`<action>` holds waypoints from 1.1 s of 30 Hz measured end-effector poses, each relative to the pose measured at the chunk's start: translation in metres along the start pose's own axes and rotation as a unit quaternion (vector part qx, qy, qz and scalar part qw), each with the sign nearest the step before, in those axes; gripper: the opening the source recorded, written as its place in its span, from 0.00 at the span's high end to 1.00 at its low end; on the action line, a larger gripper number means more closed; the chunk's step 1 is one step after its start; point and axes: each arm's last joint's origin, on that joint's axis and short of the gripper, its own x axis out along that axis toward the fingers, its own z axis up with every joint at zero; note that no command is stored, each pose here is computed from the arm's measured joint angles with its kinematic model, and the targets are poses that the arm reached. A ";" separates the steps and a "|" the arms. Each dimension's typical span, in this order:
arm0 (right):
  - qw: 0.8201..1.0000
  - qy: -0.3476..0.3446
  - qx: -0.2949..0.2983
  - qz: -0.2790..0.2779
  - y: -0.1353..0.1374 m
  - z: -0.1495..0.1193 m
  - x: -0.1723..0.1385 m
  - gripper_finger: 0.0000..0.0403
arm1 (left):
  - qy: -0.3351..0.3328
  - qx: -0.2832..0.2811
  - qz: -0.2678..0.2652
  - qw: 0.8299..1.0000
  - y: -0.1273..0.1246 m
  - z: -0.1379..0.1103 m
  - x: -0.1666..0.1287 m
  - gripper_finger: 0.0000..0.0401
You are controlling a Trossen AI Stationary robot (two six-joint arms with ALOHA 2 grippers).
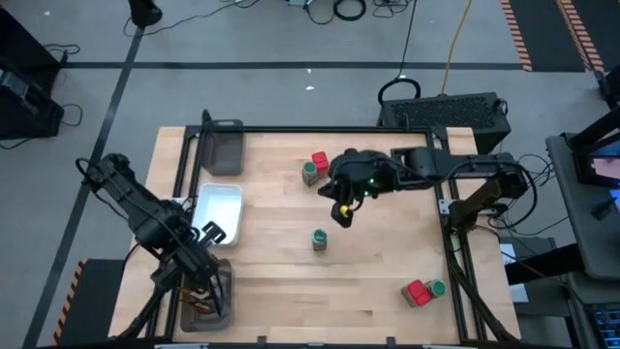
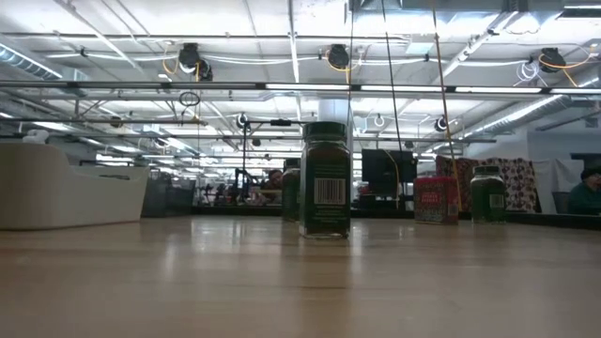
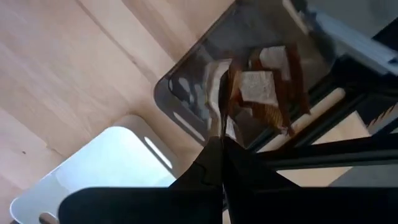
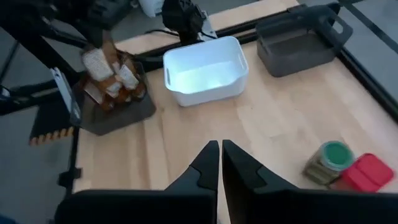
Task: Sort spices by type
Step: Put the orange seasoning bag into the bottom black bin
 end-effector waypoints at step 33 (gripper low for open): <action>1.000 0.023 0.020 -0.004 0.025 -0.014 0.035 1.00 | 0.056 0.068 0.034 0.996 0.002 -0.003 0.060 1.00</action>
